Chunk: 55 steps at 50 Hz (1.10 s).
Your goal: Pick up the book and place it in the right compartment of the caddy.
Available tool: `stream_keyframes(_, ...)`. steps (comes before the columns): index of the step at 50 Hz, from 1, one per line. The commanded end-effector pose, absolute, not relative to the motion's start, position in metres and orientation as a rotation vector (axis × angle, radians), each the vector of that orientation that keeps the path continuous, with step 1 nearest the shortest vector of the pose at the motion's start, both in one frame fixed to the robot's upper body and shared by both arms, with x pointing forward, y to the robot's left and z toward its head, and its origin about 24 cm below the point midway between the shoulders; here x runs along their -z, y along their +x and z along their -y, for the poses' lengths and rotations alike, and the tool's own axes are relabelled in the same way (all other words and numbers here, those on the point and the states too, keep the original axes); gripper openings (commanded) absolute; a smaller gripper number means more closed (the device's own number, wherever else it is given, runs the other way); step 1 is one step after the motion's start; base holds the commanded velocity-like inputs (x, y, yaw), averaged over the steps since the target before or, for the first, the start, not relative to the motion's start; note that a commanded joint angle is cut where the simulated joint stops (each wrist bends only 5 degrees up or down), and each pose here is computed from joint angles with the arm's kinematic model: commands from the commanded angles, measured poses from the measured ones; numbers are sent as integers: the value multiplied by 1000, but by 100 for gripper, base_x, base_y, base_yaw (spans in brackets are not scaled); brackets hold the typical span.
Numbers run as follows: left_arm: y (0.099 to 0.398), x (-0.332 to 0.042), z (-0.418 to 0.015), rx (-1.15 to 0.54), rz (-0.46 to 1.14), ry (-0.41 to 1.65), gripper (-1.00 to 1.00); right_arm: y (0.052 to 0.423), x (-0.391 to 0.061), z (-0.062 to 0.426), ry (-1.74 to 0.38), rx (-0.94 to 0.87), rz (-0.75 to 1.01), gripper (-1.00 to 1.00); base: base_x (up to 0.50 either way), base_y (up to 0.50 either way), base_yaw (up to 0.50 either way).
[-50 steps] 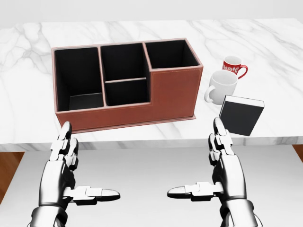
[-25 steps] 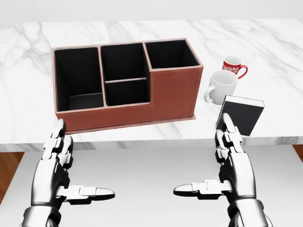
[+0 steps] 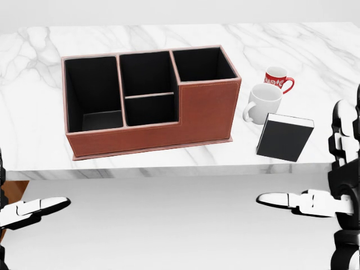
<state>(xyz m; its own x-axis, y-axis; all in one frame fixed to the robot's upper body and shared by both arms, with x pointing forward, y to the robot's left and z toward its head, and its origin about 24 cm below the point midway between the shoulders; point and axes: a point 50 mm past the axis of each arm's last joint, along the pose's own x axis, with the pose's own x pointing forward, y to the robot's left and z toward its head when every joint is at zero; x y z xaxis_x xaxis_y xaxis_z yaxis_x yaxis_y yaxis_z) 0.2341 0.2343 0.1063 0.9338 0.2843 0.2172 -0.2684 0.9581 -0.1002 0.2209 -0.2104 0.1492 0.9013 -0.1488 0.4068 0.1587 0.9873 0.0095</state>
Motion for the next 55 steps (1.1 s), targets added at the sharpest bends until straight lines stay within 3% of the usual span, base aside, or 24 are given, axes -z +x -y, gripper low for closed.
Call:
stream_keyframes(1,231,-111,-244,-340,255,-94,100,213,-162,217,-27,179,481,100,0,0,0)
stream_keyframes(55,229,-115,-239,-320,274,-87,100,209,-163,213,-46,153,482,100,23,0,0)
